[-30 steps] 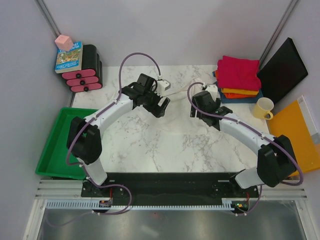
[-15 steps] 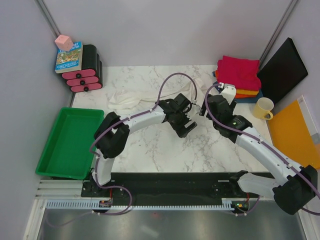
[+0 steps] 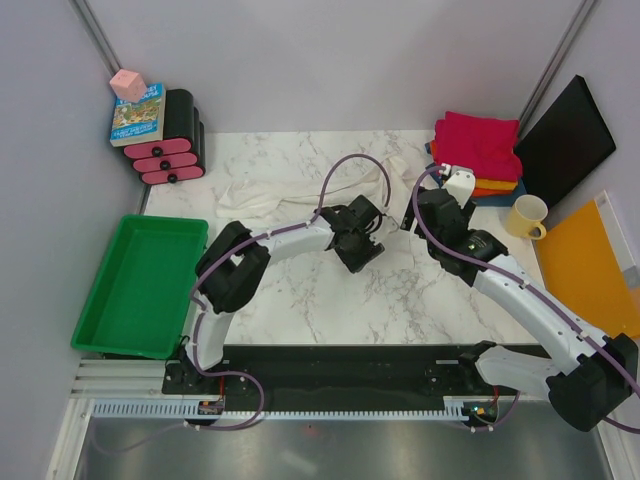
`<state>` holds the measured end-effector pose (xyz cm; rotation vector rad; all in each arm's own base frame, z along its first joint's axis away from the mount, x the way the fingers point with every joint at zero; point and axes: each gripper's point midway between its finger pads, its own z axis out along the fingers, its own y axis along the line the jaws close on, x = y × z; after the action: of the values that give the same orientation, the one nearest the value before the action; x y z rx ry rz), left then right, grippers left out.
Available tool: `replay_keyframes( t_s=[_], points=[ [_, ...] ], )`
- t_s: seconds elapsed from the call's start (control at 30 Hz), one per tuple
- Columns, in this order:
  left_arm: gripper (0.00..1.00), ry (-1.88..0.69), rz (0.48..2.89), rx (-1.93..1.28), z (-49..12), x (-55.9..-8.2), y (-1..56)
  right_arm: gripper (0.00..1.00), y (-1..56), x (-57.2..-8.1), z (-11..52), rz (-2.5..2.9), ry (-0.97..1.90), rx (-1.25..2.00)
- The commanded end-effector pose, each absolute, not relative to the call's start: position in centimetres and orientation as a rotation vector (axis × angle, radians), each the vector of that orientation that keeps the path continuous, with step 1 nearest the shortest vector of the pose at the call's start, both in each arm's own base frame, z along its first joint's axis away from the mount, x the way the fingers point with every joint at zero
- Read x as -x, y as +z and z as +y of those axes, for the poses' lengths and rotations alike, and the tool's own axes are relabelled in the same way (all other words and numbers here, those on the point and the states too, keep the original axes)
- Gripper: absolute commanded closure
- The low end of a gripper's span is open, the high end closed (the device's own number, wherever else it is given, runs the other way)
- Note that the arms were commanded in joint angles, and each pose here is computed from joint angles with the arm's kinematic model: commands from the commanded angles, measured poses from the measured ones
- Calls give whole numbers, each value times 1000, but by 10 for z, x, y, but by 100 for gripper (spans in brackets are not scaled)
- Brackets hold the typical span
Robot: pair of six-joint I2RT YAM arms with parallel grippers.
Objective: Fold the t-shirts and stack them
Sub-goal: Flatten out the tshirt
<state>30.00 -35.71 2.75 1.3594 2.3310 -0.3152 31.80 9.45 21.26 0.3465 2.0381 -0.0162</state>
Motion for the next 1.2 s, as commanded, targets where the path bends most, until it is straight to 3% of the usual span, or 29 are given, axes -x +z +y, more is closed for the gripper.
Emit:
replay_keyframes(
  t_s=[0.0, 0.07, 0.1, 0.4, 0.6, 0.9, 1.0, 1.03, 1.13, 1.17],
  points=[
    [63, -267, 2365, -1398, -350, -299, 7, 13, 224, -320, 95, 2008, -1, -363],
    [81, -248, 2377, -1427, -342, -294, 1, 13, 226, -320, 95, 2004, -2, -362],
    [98, -237, 2381, -1435, -339, -292, 0, 13, 226, -321, 94, 2002, -3, -363],
    [98, -189, 2374, -1371, -282, -297, 37, 14, 217, -324, 105, 2018, 51, -369],
    [98, -148, 2438, -1175, -200, -315, 72, 14, 204, -323, 108, 2031, 73, -369],
    [98, -19, 2555, -853, -86, -339, 82, 14, 191, -327, 119, 2047, 119, -353],
    [77, -44, 2550, -789, -79, -340, 88, 14, 193, -330, 124, 2047, 139, -342],
    [48, -59, 2534, -778, -82, -340, 94, 14, 192, -330, 125, 2050, 142, -338],
    [18, -149, 2455, -730, -95, -339, 121, 14, 192, -331, 128, 2056, 155, -325],
    [14, -201, 2411, -730, -102, -336, 135, 14, 191, -331, 128, 2057, 155, -326]
  ],
)
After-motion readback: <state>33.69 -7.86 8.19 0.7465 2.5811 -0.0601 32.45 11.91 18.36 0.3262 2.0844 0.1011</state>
